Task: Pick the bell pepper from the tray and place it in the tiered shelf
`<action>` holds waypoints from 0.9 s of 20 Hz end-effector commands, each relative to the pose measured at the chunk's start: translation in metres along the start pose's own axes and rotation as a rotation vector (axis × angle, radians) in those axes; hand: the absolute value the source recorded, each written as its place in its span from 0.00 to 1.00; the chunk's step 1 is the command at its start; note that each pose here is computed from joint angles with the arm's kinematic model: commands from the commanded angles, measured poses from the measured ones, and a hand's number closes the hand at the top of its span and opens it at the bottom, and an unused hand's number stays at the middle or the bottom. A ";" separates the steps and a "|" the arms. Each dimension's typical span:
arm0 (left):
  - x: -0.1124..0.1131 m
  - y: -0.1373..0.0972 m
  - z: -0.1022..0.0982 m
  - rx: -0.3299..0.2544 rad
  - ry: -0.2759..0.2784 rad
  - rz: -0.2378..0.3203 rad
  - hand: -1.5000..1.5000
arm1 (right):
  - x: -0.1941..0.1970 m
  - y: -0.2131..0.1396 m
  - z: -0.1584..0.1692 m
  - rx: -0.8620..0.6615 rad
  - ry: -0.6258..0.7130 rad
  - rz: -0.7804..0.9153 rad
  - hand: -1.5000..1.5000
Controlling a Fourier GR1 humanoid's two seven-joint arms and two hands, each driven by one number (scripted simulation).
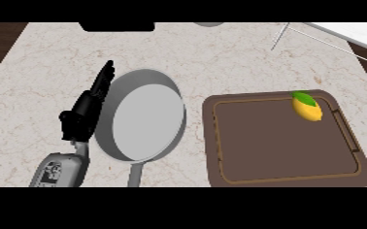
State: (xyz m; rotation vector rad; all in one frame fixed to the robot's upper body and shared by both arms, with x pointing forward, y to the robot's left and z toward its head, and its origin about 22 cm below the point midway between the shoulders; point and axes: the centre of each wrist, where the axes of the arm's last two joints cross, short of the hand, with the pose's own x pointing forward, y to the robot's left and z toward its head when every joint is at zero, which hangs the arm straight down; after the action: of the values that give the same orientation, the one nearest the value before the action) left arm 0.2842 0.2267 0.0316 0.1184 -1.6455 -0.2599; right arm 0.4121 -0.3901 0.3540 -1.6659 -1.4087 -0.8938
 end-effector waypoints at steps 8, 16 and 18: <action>-0.026 0.002 0.027 0.032 0.118 0.010 0.50 | -0.011 -0.064 -0.056 -0.025 0.257 0.072 0.00; -0.030 0.022 0.030 0.087 0.139 0.003 0.50 | -0.024 -0.123 -0.070 0.073 0.246 0.181 0.00; -0.033 0.019 0.034 0.103 0.143 0.002 0.50 | -0.026 -0.142 -0.070 0.094 0.221 0.150 0.00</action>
State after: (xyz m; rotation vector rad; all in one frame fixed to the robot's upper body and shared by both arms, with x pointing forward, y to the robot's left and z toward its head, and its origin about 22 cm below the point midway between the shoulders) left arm 0.2656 0.2544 0.0219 0.2020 -1.5899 -0.1837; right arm 0.2975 -0.4482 0.3769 -1.5419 -1.1487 -0.9395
